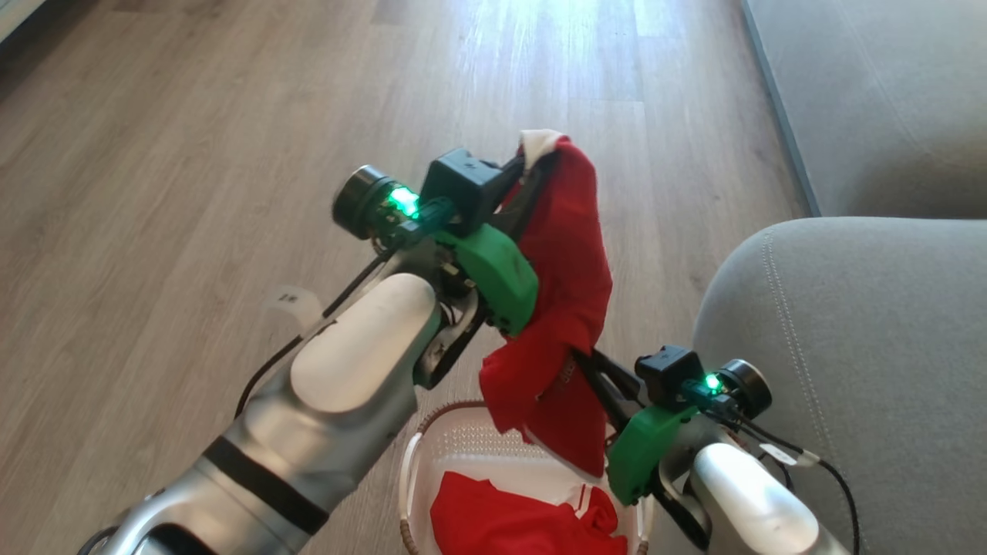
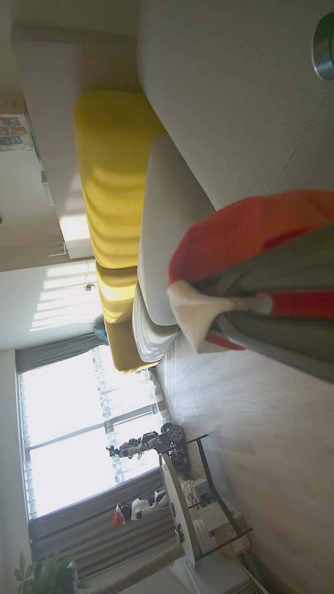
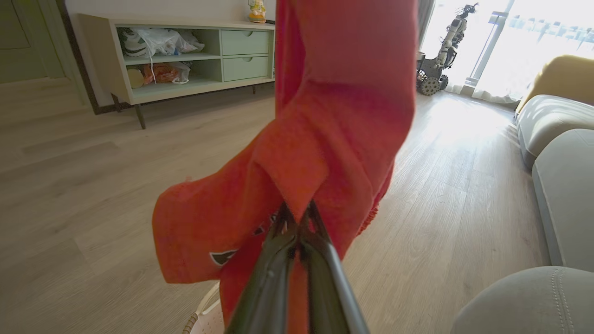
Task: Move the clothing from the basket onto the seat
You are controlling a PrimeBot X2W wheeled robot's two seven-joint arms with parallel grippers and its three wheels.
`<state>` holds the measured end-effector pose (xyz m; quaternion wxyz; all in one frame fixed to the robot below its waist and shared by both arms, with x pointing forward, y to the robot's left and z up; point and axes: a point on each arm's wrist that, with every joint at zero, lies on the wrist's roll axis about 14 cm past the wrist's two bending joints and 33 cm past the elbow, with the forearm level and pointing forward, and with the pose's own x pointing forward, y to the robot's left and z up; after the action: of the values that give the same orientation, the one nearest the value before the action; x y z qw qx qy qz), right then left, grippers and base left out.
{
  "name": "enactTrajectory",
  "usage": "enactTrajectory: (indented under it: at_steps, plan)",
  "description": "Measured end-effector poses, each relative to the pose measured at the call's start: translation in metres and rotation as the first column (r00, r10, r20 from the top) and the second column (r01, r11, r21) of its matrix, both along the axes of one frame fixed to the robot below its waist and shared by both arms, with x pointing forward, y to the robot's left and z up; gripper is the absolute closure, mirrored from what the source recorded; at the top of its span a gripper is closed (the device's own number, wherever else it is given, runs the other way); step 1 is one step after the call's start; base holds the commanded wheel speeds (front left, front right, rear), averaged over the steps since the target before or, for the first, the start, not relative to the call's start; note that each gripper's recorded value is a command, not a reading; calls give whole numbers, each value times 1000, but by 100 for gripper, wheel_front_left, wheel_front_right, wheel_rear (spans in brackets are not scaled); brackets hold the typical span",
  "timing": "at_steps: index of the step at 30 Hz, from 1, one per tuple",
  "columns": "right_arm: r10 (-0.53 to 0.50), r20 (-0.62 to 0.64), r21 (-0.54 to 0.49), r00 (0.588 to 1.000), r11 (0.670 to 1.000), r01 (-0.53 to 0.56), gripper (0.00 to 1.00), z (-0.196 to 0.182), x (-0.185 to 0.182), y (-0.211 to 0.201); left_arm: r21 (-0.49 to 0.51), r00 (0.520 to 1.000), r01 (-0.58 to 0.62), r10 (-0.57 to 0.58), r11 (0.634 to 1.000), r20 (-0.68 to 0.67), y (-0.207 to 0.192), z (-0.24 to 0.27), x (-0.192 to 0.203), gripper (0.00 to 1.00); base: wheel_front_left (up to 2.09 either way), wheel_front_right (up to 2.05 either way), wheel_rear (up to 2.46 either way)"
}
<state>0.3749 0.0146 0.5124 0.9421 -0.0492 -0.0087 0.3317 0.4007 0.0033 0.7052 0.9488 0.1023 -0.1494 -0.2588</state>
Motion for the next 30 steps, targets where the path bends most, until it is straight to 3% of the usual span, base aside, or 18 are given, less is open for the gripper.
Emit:
enactTrajectory:
  at_steps: [3,6,7,8,19,30]
  plan:
    - [-35,10,15,999,999,35,100,5,5,-10,-20,1000,-3,3,1000,-19,2,-9,5,92,0,0,0]
    - [-72,33,27,997,997,71,100,12,10,-22,-43,998,-6,3,999,-68,4,-29,8,42,0,0,0]
    - [-86,40,30,995,996,85,100,14,11,-27,-56,997,-6,1,998,-81,4,-34,9,15,0,0,0]
    - [-102,47,32,994,994,101,100,16,13,-32,-73,996,-7,0,997,-94,5,-39,10,0,0,0,0]
    - [-297,139,60,945,955,291,100,43,25,-99,-147,987,30,-53,989,-152,-14,-75,12,0,0,0,0]
    - [-531,185,61,827,846,529,100,48,8,-198,-120,947,163,-190,979,-260,-69,-129,-4,0,0,0,0]
